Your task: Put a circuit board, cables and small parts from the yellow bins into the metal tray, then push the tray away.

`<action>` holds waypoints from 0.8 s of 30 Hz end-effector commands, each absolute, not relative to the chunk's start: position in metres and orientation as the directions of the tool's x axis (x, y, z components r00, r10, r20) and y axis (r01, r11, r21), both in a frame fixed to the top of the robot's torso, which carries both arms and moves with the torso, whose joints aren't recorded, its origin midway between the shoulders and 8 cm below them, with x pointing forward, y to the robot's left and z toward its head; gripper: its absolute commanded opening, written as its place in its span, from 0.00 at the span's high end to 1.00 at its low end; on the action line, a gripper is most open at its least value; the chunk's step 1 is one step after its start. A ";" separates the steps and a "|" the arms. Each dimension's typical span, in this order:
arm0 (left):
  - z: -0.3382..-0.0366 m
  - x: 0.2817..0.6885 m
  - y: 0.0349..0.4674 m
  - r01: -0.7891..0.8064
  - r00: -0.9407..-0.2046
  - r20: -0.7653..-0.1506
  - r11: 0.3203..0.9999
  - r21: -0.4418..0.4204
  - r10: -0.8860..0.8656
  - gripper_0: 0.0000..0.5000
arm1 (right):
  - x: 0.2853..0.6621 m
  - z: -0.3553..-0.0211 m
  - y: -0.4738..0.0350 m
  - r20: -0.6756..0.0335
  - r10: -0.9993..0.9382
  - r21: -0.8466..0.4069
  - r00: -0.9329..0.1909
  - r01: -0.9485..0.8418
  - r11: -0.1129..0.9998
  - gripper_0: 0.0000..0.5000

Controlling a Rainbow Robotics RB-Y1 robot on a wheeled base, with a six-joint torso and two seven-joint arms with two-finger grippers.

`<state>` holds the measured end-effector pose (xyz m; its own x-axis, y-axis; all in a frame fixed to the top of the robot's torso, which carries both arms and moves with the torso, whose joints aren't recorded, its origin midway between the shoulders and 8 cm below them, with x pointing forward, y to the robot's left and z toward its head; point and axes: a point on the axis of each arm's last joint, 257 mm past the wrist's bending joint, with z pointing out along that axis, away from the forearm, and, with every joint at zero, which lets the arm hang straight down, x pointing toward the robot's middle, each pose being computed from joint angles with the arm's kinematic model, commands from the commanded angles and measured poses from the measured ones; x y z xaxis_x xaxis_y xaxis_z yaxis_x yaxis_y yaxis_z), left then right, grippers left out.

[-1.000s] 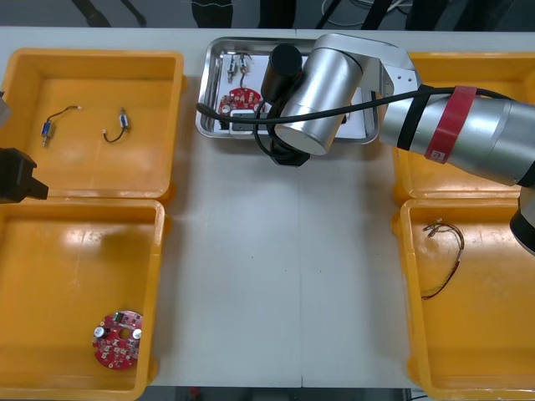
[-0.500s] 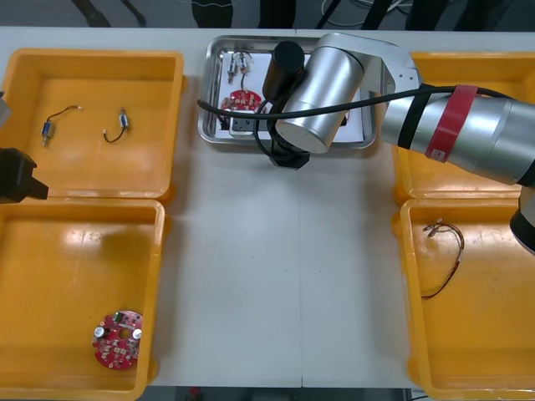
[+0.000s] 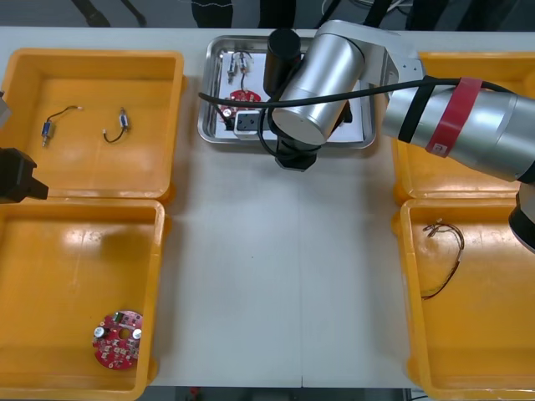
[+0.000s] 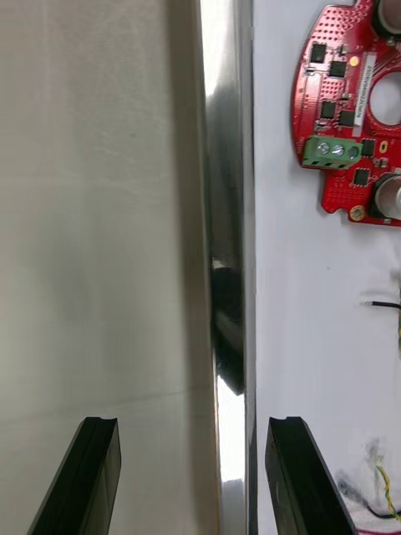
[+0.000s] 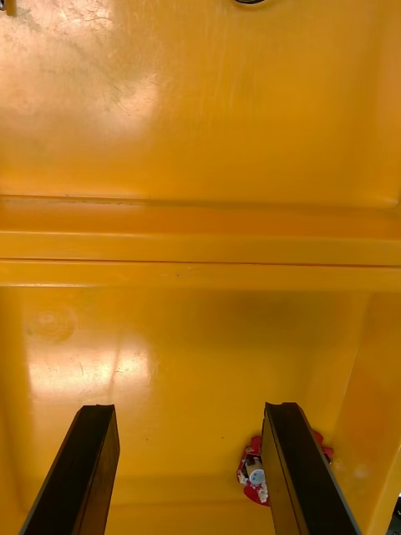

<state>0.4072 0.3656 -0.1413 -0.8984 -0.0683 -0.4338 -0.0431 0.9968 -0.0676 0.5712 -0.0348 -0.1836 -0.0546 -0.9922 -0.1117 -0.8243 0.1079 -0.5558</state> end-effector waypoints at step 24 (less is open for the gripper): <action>-0.129 0.402 0.386 0.012 -0.890 -0.456 1.000 0.024 0.022 0.00 | 0.479 -0.097 -0.104 -0.235 -0.867 -0.427 -0.440 -0.754 0.499 0.00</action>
